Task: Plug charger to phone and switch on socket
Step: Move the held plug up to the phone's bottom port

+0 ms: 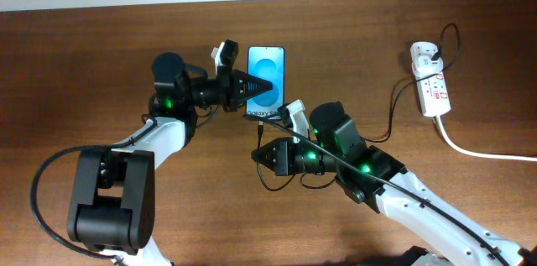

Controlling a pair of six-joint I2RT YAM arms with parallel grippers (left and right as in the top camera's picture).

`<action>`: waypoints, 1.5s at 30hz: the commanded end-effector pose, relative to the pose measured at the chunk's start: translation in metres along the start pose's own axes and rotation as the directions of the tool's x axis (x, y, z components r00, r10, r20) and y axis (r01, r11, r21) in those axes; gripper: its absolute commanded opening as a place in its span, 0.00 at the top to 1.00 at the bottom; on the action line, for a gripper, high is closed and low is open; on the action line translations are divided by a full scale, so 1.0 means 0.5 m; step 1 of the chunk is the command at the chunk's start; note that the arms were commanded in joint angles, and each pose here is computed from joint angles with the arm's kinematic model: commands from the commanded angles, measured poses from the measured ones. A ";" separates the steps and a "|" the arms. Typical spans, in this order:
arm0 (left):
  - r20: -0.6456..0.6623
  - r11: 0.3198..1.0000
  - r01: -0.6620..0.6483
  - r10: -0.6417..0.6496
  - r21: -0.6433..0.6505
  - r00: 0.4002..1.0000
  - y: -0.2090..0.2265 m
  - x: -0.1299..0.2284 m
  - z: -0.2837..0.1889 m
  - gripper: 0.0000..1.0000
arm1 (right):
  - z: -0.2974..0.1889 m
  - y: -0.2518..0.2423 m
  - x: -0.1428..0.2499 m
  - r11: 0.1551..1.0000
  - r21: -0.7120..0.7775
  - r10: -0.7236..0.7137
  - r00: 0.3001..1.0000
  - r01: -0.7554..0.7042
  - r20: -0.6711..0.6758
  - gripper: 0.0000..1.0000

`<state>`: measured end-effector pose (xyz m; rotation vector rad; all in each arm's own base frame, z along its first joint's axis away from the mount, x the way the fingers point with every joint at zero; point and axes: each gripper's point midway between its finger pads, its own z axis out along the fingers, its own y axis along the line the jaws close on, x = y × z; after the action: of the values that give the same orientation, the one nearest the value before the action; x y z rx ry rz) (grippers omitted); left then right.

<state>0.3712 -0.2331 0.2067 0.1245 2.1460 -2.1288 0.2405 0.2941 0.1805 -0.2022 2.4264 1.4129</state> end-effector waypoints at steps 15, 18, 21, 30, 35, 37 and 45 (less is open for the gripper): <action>-0.019 0.998 -0.053 0.054 0.014 0.998 -0.035 0.000 -0.009 1.00 | 0.002 0.007 -0.004 1.000 -0.014 0.021 1.000 -0.022 -0.005 0.96; -0.023 0.998 -0.054 0.054 0.015 0.998 -0.035 0.002 -0.009 1.00 | 0.002 0.007 -0.004 0.999 -0.015 0.028 1.000 -0.029 -0.005 0.96; -0.028 0.998 -0.054 0.055 0.016 0.998 -0.036 0.003 -0.009 1.00 | 0.002 0.006 -0.005 0.999 -0.014 0.029 1.000 -0.029 -0.004 0.96; -0.041 0.998 -0.055 0.056 0.018 0.998 -0.036 0.008 -0.009 1.00 | 0.001 0.000 -0.011 1.000 0.004 0.029 0.999 -0.029 0.015 0.96; -0.026 0.998 -0.057 0.058 0.015 0.998 -0.035 0.001 -0.021 1.00 | 0.001 -0.001 -0.011 1.000 0.007 0.029 0.999 -0.029 0.017 0.96; -0.013 0.998 -0.057 0.058 0.013 0.998 -0.034 -0.005 -0.032 1.00 | 0.001 -0.003 -0.013 0.999 0.013 0.031 0.999 -0.031 0.023 0.96; -0.004 0.998 -0.057 0.057 0.011 0.998 -0.033 -0.010 -0.040 1.00 | 0.002 0.001 -0.010 0.999 0.003 0.035 0.999 -0.035 0.015 0.96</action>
<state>0.3749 -0.2132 0.2070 0.1162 2.1431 -2.1288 0.2442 0.2926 0.1787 -0.1352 2.4420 1.4052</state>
